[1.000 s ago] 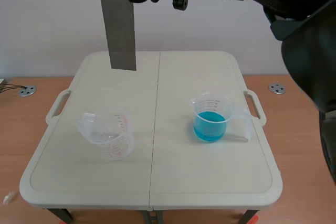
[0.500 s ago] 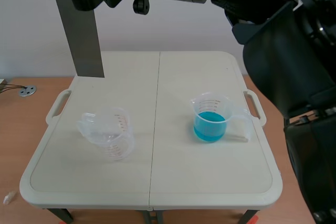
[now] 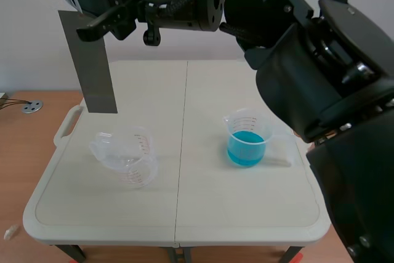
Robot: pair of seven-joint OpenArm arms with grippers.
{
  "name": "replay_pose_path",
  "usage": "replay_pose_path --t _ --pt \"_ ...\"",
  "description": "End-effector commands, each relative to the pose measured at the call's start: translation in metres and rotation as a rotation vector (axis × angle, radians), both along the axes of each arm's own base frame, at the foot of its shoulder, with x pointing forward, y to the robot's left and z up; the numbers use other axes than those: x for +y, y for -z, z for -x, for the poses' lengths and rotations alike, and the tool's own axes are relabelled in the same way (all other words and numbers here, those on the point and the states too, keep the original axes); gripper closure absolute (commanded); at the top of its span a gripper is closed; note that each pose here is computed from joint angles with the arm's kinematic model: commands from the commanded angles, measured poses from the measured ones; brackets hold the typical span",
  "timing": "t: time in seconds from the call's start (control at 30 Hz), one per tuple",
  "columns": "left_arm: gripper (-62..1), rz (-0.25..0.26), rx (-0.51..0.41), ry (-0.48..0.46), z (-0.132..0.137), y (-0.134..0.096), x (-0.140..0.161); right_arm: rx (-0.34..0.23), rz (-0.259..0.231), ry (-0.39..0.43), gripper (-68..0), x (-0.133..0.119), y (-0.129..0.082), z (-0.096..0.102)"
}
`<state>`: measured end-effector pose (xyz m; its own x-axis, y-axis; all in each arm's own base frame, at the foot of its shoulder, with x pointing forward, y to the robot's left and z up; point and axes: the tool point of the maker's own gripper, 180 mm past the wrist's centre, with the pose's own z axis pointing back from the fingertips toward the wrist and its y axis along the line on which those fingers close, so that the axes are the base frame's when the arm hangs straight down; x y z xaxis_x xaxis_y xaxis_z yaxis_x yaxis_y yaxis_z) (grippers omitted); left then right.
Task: Hold the metal plate by the orange handle, dip it into the blue solution, take it out and point at it, then put the plate back in the beaker on the left.
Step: 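Put the plate into the left beaker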
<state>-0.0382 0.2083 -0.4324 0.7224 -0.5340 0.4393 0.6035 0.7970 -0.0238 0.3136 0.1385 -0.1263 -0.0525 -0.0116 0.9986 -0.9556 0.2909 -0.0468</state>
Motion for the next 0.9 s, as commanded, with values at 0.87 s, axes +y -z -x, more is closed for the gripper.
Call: replay_pose_path --t 0.87 --pt "-1.8 0.016 -0.012 -0.005 -0.002 -0.002 -0.005 0.11 0.02 -0.004 -1.3 0.003 0.035 -0.012"
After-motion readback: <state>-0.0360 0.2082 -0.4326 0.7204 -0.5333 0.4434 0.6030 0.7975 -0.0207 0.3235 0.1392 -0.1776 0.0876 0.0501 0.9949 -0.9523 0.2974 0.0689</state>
